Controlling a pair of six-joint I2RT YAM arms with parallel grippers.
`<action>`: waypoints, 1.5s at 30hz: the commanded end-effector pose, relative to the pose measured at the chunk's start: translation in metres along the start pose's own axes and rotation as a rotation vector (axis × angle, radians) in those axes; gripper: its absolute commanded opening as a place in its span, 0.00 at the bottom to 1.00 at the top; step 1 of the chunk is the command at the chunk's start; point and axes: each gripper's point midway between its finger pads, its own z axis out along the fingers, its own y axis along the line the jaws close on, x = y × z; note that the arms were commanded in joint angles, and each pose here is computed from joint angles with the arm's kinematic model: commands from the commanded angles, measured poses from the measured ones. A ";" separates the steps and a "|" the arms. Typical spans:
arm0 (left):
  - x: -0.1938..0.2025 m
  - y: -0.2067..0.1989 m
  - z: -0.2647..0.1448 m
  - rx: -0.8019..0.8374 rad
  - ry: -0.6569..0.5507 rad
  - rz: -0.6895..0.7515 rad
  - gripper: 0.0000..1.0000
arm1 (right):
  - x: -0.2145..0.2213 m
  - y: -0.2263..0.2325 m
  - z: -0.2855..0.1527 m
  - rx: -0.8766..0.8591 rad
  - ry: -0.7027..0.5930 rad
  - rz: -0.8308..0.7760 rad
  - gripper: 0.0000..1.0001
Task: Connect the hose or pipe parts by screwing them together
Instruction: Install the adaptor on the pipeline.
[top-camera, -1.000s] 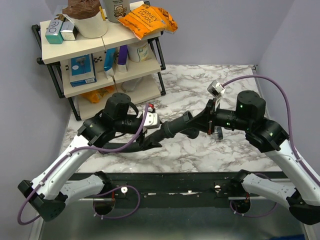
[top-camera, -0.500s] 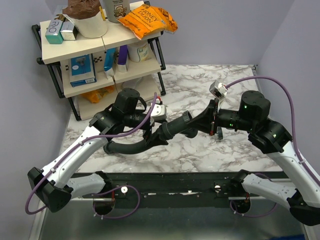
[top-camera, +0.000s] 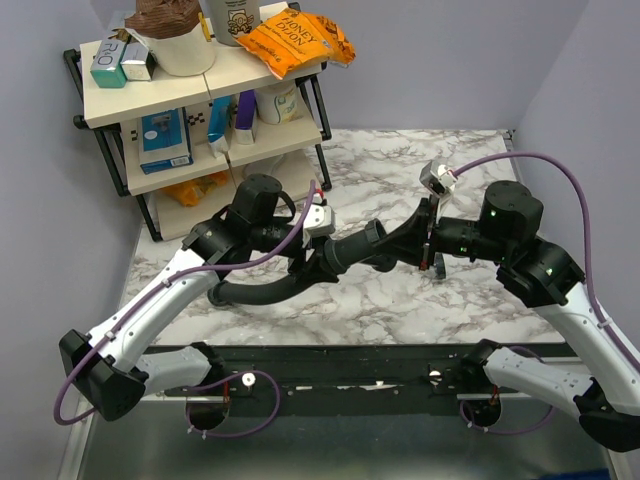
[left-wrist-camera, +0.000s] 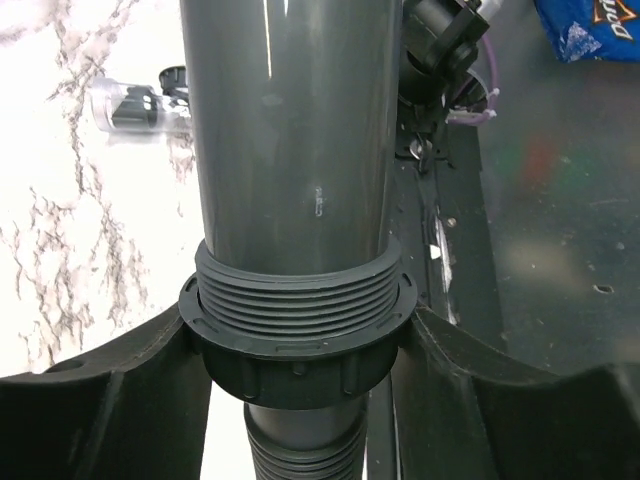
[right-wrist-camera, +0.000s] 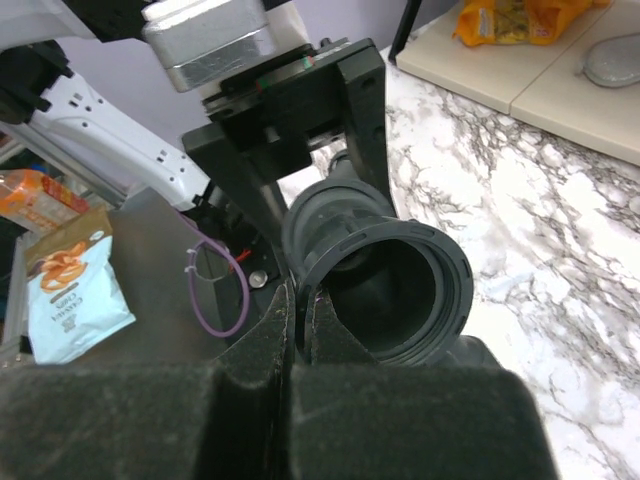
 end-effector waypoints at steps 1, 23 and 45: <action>-0.023 0.005 -0.002 -0.015 -0.056 0.047 0.37 | -0.028 0.017 -0.003 -0.064 -0.091 -0.064 0.01; -0.076 0.060 -0.033 -0.421 -0.144 0.260 0.00 | 0.009 -0.020 0.016 0.118 -0.076 0.267 0.01; -0.085 0.063 -0.048 -0.862 -0.090 0.861 0.00 | 0.039 -0.012 0.030 0.152 0.122 0.752 0.01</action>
